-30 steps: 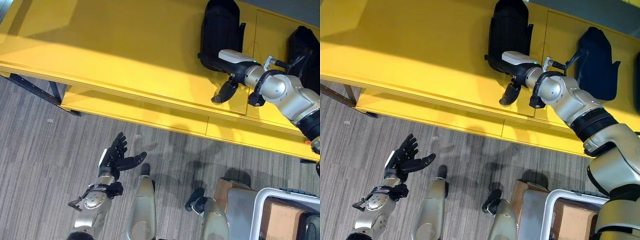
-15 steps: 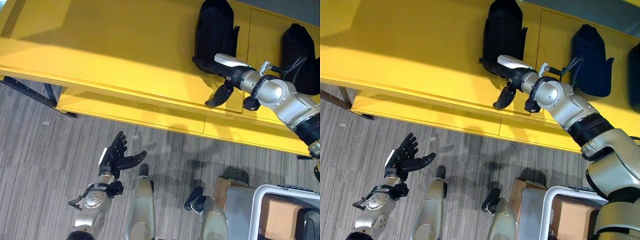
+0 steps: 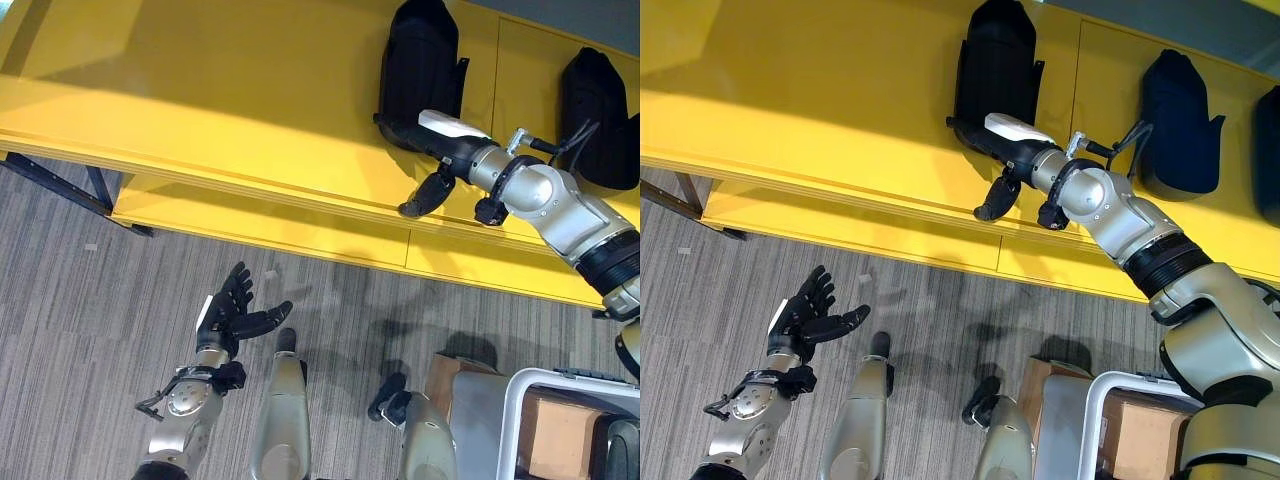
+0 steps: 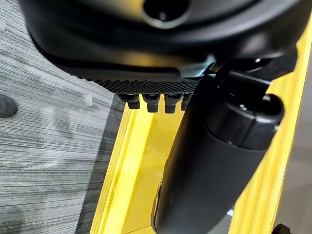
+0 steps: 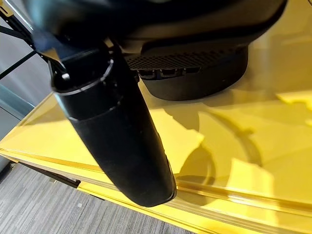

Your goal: Move parts from the plastic box to the shelf.

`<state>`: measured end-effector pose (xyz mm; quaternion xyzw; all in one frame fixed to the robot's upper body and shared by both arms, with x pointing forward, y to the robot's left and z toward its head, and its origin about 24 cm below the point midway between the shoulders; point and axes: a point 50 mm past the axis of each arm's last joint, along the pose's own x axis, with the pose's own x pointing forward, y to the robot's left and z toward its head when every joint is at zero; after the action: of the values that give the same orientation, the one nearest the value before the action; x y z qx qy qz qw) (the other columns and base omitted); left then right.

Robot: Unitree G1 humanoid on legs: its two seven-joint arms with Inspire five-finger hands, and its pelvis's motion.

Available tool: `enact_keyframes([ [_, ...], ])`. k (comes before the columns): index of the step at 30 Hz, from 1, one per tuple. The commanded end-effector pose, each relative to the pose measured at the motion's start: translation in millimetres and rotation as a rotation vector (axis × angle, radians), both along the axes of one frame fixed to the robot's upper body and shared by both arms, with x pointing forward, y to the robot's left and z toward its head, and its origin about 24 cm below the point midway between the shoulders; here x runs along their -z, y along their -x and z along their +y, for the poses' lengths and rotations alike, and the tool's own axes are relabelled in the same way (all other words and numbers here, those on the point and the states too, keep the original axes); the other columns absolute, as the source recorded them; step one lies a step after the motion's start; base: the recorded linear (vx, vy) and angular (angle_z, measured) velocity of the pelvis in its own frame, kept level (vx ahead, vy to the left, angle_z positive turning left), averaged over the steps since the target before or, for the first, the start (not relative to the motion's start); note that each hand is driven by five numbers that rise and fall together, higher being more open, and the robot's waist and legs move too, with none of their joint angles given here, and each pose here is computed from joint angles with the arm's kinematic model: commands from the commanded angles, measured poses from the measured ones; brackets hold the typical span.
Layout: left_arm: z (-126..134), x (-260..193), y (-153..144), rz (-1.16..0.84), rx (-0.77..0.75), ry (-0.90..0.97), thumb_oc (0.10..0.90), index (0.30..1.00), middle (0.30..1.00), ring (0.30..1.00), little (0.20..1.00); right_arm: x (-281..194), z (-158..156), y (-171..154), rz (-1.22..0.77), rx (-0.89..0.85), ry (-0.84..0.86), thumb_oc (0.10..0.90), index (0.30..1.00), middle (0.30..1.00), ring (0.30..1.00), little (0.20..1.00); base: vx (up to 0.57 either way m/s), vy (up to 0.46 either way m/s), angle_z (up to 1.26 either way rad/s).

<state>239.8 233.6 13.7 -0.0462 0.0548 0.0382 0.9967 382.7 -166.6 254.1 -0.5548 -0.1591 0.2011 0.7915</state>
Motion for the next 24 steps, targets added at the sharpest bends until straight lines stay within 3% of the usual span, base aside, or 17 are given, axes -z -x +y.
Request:
enact_keyframes([
  [1,-3.8,-37.3,-6.3,-0.19,0.04,-0.022,0.9,1.0,1.0,1.0,1.0,-14.6,7.0,4.8,-0.04,-0.057,-0.068,0.9,1.0,1.0,1.0,1.0,0.0,0.0,0.0],
  [24,-3.4,-36.9,-5.2,-0.187,0.042,-0.029,0.9,1.0,1.0,1.0,1.0,-15.0,-27.8,5.6,-0.053,0.056,-0.046,0.9,1.0,1.0,1.0,1.0,0.0,0.0,0.0],
])
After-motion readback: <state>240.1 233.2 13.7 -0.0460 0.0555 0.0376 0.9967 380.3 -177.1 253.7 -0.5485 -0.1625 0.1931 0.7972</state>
